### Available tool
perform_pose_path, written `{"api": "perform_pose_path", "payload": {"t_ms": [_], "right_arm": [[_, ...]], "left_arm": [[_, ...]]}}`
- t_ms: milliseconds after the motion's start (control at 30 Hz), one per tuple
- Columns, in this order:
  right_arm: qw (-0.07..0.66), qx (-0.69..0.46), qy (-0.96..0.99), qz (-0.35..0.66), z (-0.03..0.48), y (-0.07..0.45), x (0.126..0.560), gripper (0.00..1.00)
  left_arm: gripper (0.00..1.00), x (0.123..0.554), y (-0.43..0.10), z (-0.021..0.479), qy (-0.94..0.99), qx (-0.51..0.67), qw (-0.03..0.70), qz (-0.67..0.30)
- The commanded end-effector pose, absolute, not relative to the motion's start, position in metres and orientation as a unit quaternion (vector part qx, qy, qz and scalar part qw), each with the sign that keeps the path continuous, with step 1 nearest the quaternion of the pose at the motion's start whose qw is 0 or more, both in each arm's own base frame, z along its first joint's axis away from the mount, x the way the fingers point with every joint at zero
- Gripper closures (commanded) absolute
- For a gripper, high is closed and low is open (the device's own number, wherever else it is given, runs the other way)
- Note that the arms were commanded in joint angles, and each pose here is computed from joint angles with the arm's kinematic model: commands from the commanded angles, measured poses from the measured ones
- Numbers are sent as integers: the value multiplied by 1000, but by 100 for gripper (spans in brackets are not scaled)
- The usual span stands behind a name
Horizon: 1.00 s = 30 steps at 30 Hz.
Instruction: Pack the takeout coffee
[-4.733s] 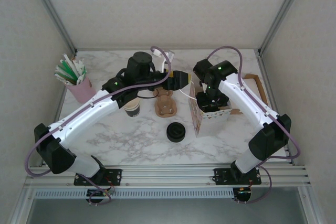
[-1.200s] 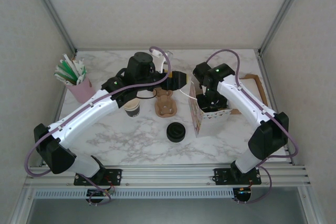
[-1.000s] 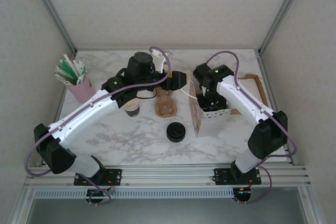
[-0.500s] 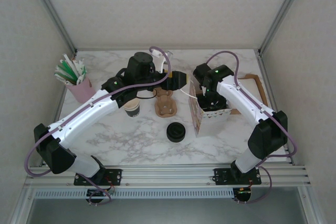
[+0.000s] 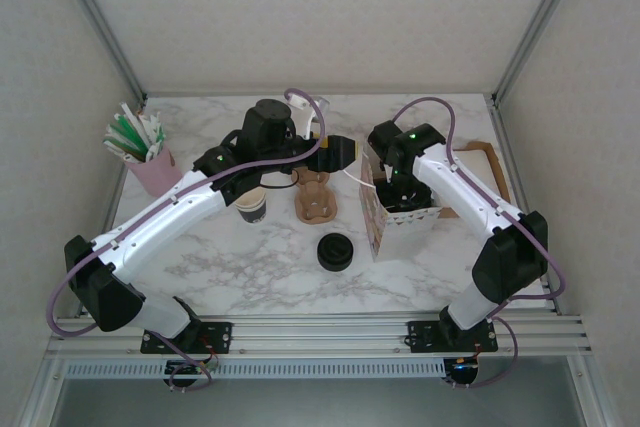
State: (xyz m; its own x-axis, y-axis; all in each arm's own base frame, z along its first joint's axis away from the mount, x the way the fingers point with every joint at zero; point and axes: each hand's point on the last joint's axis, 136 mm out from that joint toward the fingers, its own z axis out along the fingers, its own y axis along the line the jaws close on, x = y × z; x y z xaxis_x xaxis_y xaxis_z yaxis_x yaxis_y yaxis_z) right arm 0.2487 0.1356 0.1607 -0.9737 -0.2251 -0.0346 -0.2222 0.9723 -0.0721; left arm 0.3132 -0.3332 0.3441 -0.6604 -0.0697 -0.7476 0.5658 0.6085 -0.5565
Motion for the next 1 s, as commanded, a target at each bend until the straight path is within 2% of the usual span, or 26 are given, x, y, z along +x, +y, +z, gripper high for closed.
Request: {"api": "perform_pose_path", "payload": {"t_ms": [0, 967], "right_arm": [[7, -111, 993, -38, 150, 132, 246, 33], [4, -106, 994, -38, 155, 130, 245, 32]], "left_arm": [[13, 313, -336, 353, 803, 155, 392, -422], [13, 314, -337, 352, 803, 155, 391, -422]]}}
